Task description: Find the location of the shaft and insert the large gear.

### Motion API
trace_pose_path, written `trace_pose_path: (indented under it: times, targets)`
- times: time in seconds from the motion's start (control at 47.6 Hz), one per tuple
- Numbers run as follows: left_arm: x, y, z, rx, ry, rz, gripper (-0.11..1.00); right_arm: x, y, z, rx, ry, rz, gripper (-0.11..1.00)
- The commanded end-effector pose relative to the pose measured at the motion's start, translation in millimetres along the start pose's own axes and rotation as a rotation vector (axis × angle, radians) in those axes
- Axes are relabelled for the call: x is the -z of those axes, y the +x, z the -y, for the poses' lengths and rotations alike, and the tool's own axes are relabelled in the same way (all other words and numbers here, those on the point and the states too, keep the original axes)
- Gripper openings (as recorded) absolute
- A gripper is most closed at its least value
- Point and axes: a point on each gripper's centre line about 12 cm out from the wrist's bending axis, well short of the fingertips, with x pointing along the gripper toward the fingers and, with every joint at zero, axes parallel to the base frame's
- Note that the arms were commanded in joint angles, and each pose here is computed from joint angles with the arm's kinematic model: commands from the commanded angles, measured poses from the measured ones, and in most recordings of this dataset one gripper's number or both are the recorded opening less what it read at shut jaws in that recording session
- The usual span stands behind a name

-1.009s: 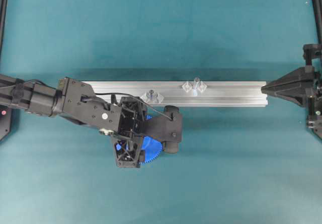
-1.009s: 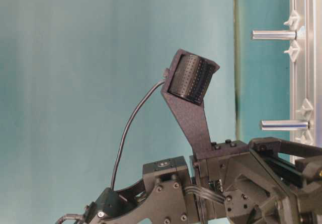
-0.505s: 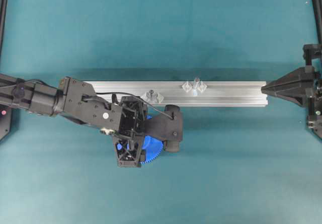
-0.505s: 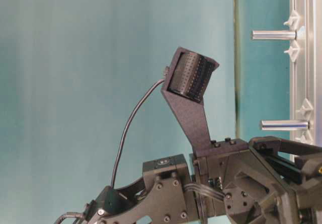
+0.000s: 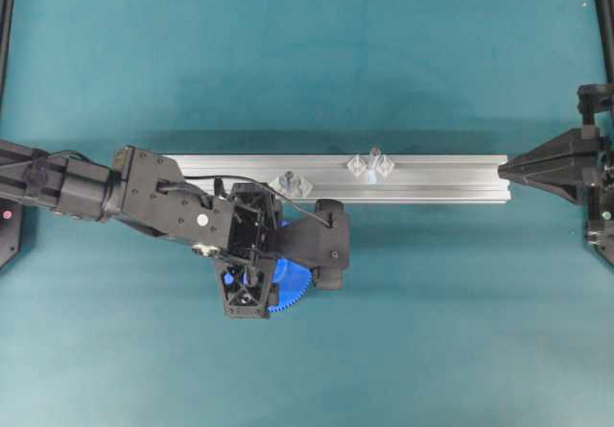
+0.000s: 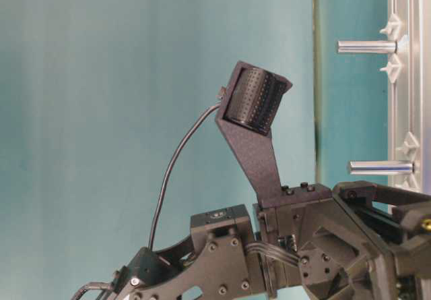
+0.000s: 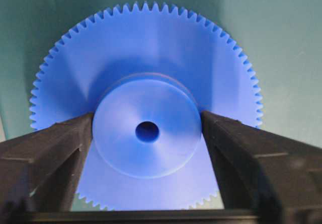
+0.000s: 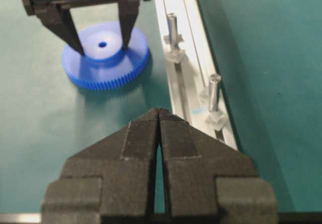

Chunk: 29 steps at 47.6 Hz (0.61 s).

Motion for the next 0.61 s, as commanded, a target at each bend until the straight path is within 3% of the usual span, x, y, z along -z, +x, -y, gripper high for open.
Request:
trace_pose_path:
  times: [0.0,0.063,0.589]
  targets:
    - [-2.4,-1.5,-0.5,0.000,0.003,0.011,0.78,-4.4,0.3,-0.3,0.000,0.010,0.011,0.01]
    - [-0.9,-1.2,0.6,0.000,0.006,0.008,0.70,-4.4,0.3,-0.3,0.000,0.010,0.011,0.01]
    - [-2.6,-4.3,0.7,0.001,-0.016,0.015,0.70,-3.8,0.4,-0.2,0.000,0.010,0.009,0.01]
